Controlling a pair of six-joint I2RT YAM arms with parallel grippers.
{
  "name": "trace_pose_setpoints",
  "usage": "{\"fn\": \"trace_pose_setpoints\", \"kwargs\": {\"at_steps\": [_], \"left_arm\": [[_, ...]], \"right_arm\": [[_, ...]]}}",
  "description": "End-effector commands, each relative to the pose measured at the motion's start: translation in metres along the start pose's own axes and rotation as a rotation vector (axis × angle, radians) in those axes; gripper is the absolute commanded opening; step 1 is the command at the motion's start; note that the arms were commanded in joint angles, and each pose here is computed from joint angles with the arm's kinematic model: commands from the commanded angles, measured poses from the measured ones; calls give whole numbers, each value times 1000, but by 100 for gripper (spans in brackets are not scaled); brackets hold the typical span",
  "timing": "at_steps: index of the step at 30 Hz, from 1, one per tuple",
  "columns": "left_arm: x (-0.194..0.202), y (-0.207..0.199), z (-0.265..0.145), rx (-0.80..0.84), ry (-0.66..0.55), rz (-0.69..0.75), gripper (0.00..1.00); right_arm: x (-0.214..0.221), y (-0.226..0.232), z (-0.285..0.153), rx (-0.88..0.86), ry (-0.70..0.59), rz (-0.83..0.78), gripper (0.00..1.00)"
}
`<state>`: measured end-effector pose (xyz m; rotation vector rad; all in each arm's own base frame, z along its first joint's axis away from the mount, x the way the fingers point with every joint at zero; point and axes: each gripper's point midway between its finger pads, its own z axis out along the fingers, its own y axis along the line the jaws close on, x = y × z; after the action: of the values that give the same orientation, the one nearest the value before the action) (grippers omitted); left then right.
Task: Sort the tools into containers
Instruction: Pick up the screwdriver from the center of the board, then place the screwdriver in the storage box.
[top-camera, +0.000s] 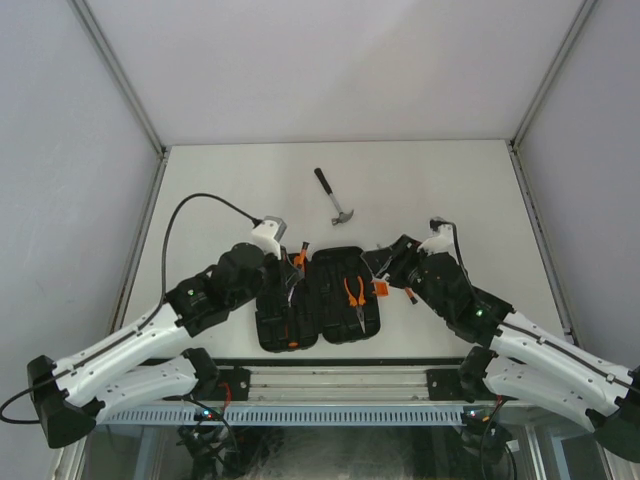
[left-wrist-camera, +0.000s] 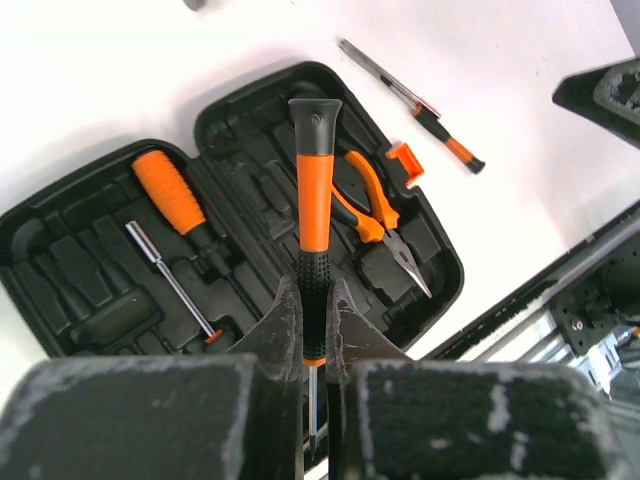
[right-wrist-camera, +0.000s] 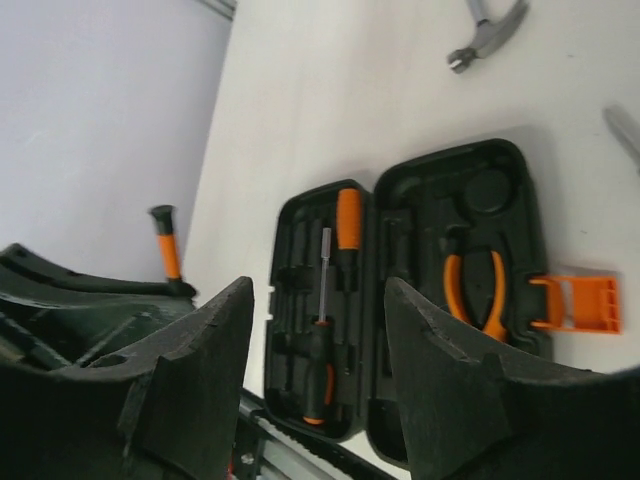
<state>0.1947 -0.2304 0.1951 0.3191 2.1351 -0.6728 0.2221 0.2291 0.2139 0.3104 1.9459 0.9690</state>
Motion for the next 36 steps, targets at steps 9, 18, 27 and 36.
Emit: {"fn": "trace_pose_setpoints", "kwargs": {"at_steps": [9, 18, 27, 36], "left_arm": [[-9, 52, -11, -192, -104, -174, 0], [17, 113, -14, -403, -65, -331, 0], [42, 129, 1, -477, 21, -332, 0], [50, 141, 20, -529, 82, -305, 0]], "right_arm": [[0, -39, -13, 185, 16, -51, 55], [16, -52, -12, 221, 65, -55, 55], [21, -58, -16, 226, 74, -33, 54], [27, -56, -17, 214, 94, -33, 54]]}}
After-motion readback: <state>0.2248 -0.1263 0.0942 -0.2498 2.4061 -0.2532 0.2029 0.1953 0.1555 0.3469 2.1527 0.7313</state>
